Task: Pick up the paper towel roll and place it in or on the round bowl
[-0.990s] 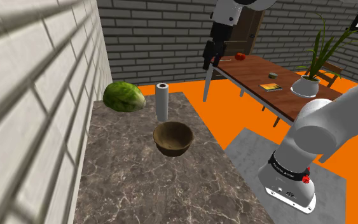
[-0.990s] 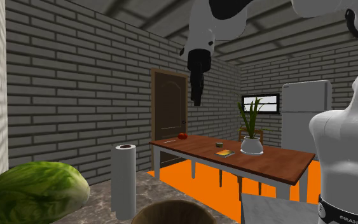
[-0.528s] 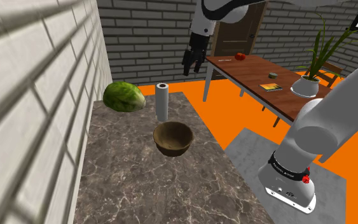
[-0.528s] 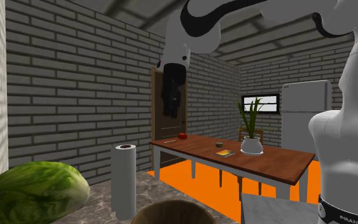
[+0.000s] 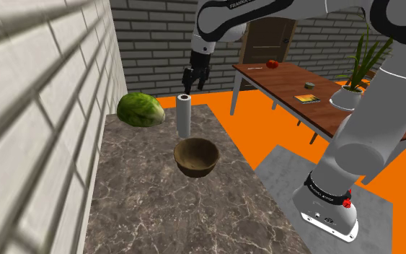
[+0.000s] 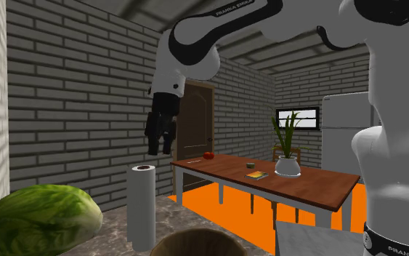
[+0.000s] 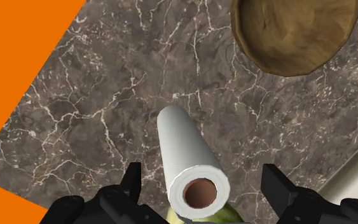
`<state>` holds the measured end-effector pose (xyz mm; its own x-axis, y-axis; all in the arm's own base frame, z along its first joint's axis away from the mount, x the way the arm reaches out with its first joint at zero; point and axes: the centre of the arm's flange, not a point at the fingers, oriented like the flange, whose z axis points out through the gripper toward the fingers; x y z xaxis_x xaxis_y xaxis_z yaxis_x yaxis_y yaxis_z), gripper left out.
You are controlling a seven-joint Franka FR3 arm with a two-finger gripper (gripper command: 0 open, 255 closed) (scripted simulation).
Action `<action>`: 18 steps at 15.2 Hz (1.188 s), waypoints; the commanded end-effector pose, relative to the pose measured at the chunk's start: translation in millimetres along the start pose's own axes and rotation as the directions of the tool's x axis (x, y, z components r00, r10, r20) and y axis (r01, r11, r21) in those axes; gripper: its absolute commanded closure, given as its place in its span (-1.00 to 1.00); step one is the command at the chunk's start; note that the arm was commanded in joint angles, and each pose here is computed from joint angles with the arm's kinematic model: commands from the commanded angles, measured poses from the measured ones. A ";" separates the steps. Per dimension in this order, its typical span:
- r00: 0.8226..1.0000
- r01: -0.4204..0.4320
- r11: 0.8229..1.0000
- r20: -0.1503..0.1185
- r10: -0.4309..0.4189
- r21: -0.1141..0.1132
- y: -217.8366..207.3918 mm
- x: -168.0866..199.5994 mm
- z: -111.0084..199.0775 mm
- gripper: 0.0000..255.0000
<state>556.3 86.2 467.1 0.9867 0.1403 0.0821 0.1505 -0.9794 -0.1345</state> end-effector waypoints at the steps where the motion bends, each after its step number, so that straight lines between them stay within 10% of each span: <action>1: 1.000 0.005 1.000 -0.002 -0.005 -0.001 -2.9 20.6 15.1 -1.00; 17: 1.000 0.005 1.000 -0.002 -0.005 -0.001 -3.0 21.3 55.6 -1.00; 18: 1.000 0.005 1.000 -0.002 -0.005 -0.001 -3.0 21.3 55.6 1.00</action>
<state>580.5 99.8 414.8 0.9858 0.1443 0.0858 0.1548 -0.9790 -0.1328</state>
